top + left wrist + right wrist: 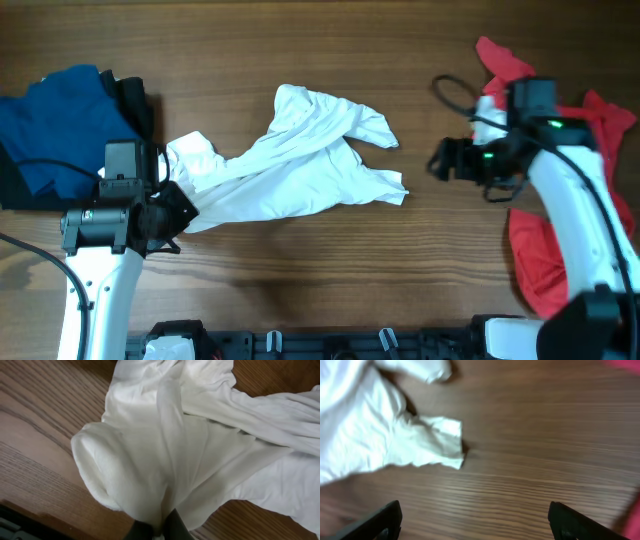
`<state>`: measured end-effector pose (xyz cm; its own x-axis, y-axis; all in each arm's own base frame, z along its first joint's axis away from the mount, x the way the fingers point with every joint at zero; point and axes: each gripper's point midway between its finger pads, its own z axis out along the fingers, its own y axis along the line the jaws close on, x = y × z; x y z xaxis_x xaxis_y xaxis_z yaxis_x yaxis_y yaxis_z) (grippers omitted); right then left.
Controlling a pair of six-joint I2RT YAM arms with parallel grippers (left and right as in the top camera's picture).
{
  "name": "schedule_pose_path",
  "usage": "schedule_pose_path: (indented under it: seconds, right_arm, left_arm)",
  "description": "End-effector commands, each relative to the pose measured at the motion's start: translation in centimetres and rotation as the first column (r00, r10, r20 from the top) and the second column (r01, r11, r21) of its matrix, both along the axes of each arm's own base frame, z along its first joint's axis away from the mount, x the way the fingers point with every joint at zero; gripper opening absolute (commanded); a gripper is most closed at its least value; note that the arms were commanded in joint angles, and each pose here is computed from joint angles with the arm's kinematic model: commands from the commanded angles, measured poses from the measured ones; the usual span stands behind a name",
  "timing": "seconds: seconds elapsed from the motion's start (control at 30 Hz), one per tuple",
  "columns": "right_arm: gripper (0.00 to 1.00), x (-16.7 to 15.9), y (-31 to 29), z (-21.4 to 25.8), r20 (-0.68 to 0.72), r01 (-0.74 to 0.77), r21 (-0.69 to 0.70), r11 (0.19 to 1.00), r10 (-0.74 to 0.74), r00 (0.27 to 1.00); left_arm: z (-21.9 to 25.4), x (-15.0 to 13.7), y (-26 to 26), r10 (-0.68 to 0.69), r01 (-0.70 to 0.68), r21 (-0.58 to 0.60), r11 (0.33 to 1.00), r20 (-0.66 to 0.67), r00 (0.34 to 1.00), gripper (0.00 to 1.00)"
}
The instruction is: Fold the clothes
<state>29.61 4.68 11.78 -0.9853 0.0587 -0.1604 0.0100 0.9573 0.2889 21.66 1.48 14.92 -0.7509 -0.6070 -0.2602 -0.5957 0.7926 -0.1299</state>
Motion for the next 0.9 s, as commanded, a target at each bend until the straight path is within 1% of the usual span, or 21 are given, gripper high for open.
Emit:
schedule_pose_path:
  seconds: [0.0, 0.07, 0.2, 0.47, 0.53, 0.6, 0.67, 0.77, 0.8, 0.87]
  right_arm:
    - [0.95, -0.7, 3.4, -2.6, -0.085, -0.136, 0.013, 0.991, 0.137, 0.987]
    - [0.95, -0.8, 4.7, -4.2, -0.119, -0.186, -0.007, 0.982, 0.184, 0.976]
    - [0.95, -0.5, 6.5, -6.6, -0.147, -0.254, -0.027, 0.967, 0.247, 0.958]
    - [0.94, 0.0, 8.5, -9.5, -0.157, -0.324, -0.06, 0.944, 0.312, 0.937]
    - [0.9, 0.3, 8.6, -10.3, -0.16, -0.334, -0.083, 0.939, 0.318, 0.935]
    - [0.83, 0.4, 9.0, -11.1, -0.165, -0.343, -0.085, 0.935, 0.326, 0.931]
    - [0.68, 0.3, 9.1, -11.7, -0.176, -0.351, -0.085, 0.933, 0.332, 0.927]
    - [0.29, -0.3, 9.5, -12.3, -0.202, -0.365, -0.075, 0.928, 0.344, 0.917]
    - [0.24, -0.6, 9.7, -12.3, -0.208, -0.37, -0.069, 0.927, 0.349, 0.914]
    - [0.18, -1.2, 10.4, -12.2, -0.22, -0.381, -0.043, 0.924, 0.363, 0.905]
  left_arm:
    - [0.1, 0.0, 0.7, -0.004, 0.004, 0.036, 0.999, 0.0, 1.0, 0.05]
    - [0.1, 0.0, 0.7, -0.004, 0.004, 0.036, 0.999, 0.0, 1.0, 0.06]
    - [0.1, 0.0, 0.7, -0.005, 0.005, 0.037, 0.999, -0.001, 1.0, 0.07]
    - [0.1, 0.0, 0.7, -0.004, 0.004, 0.037, 0.999, 0.003, 1.0, 0.07]
    - [0.2, 0.2, 0.7, -0.005, 0.004, 0.037, 0.999, 0.01, 1.0, 0.07]
    - [0.3, 0.5, 0.7, -0.004, 0.004, 0.037, 0.999, 0.023, 1.0, 0.07]
    - [0.3, 0.7, 0.7, -0.004, 0.003, 0.038, 0.999, 0.032, 0.999, 0.07]
    - [0.5, 1.2, 0.8, -0.005, 0.003, 0.039, 0.999, 0.051, 0.999, 0.07]
    - [0.6, 1.4, 0.8, -0.005, 0.002, 0.039, 0.999, 0.06, 0.998, 0.07]
    - [0.8, 2.0, 0.8, -0.005, 0.001, 0.04, 0.999, 0.086, 0.996, 0.07]
